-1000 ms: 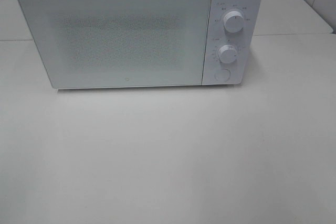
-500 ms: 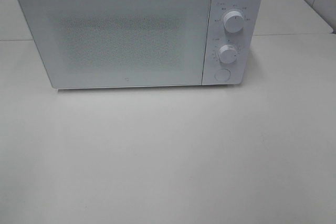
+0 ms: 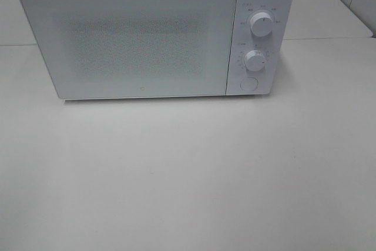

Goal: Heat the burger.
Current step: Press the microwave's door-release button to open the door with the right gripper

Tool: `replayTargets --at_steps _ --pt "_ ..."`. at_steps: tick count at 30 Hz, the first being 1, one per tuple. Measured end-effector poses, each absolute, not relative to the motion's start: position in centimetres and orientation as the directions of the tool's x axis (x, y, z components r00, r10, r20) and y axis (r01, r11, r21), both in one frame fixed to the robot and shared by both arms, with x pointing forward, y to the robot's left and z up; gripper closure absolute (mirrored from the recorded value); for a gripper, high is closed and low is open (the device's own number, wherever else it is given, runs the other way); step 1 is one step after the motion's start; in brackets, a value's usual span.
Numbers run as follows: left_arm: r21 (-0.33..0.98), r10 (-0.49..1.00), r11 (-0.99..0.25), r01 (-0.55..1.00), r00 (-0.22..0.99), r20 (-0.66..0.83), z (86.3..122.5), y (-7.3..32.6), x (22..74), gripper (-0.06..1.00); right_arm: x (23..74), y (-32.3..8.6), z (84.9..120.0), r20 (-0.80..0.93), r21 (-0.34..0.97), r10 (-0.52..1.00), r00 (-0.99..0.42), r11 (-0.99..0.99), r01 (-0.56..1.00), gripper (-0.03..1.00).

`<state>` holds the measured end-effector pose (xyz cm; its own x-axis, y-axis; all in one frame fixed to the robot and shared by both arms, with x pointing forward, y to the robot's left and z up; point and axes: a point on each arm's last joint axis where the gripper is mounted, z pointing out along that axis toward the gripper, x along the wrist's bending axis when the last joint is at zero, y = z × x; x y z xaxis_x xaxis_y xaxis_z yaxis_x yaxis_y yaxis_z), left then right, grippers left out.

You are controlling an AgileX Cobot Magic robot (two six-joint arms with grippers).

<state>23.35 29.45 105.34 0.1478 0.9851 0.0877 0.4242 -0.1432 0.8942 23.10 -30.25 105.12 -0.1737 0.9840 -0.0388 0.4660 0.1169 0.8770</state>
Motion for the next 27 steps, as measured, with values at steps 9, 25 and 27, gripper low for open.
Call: replayTargets --at_steps 9,25,27 --pt "0.894 0.985 -0.143 0.424 0.148 0.088 105.34 29.45 23.35 0.94 23.10 -30.25 105.12 -0.039 0.877 0.984 -0.174 0.117 0.466 0.34" --pt "0.894 0.986 -0.140 0.425 0.147 0.085 105.34 29.45 23.35 0.94 23.10 -30.25 105.12 -0.039 0.877 0.984 -0.174 0.117 0.466 0.34" --pt "0.894 0.986 -0.140 0.425 0.147 0.085 105.34 29.45 23.35 0.94 23.10 -30.25 105.12 -0.039 0.877 0.984 -0.174 0.117 0.466 0.34"
